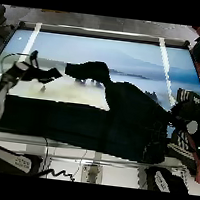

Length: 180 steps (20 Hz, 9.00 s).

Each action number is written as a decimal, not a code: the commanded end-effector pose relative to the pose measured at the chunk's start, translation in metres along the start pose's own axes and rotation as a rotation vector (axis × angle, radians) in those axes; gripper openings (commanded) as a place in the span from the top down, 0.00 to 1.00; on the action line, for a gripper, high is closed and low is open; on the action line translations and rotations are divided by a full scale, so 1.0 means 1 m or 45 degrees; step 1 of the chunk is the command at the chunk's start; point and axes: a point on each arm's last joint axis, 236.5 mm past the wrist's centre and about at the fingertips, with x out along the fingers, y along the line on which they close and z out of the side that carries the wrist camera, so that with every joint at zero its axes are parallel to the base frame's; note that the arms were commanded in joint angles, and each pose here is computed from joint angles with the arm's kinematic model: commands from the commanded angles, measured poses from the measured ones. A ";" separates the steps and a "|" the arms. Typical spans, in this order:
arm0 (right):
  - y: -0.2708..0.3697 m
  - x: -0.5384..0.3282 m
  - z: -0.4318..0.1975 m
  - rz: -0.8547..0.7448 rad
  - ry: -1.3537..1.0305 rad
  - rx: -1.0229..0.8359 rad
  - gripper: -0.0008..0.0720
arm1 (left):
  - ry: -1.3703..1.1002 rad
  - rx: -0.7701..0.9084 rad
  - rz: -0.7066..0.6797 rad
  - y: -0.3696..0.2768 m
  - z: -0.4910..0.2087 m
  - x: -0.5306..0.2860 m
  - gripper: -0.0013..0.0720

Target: Fold the clothes and pants, and hang the long-sleeved shirts on hangers.

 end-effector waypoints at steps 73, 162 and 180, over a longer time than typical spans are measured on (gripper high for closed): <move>0.010 -0.001 0.025 0.057 -0.135 0.036 0.36 | 0.188 -0.435 0.071 0.131 -0.001 -0.027 0.14; 0.026 -0.062 0.055 0.094 -0.059 -0.174 0.93 | -0.149 -0.951 0.468 0.346 -0.213 -0.289 0.47; 0.020 -0.110 -0.166 0.169 0.791 -0.059 0.38 | -0.297 -0.570 0.239 0.291 -0.130 -0.281 0.94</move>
